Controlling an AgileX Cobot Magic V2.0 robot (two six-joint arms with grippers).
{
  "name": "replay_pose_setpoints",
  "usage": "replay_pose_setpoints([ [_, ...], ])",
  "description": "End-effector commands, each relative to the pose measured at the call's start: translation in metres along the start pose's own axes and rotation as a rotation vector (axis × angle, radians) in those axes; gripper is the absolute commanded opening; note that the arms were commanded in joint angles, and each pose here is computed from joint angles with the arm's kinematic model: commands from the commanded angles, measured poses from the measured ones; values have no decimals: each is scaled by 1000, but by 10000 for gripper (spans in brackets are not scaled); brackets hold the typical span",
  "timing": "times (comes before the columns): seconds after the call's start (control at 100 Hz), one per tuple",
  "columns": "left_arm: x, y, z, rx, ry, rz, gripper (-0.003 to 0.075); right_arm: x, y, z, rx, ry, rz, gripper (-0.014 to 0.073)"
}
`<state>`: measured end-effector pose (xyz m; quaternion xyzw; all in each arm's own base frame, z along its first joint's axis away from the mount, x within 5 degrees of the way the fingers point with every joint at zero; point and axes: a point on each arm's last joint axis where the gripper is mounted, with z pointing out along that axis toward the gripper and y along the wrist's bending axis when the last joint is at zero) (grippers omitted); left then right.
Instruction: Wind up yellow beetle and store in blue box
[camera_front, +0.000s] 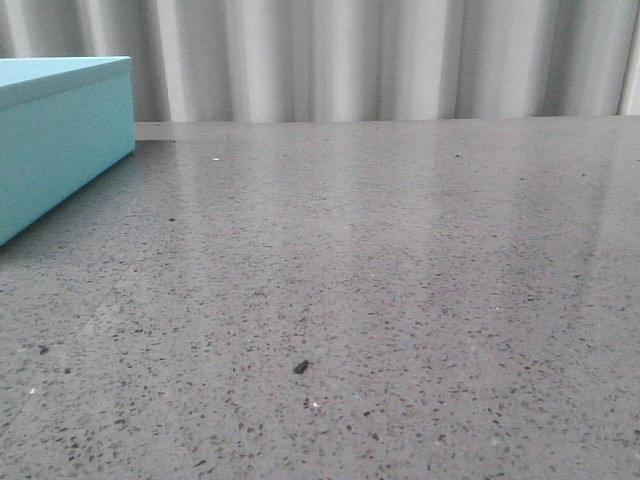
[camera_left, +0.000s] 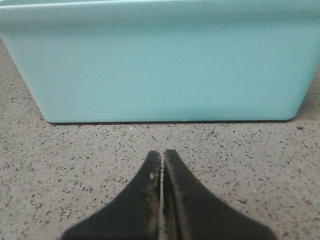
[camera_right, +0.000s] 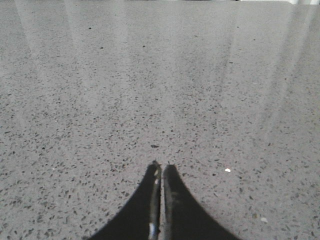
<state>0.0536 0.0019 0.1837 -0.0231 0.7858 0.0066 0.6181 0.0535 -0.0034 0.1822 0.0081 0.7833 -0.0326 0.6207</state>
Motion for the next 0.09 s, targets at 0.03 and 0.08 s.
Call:
replay_pose_setpoints([
  [0.03, 2, 0, 0, 0, -65, -6, -21, 5, 0, 1, 11, -18, -24, -43],
  [0.08, 2, 0, 0, 0, -65, -6, -21, 5, 0, 1, 11, -18, -24, -43],
])
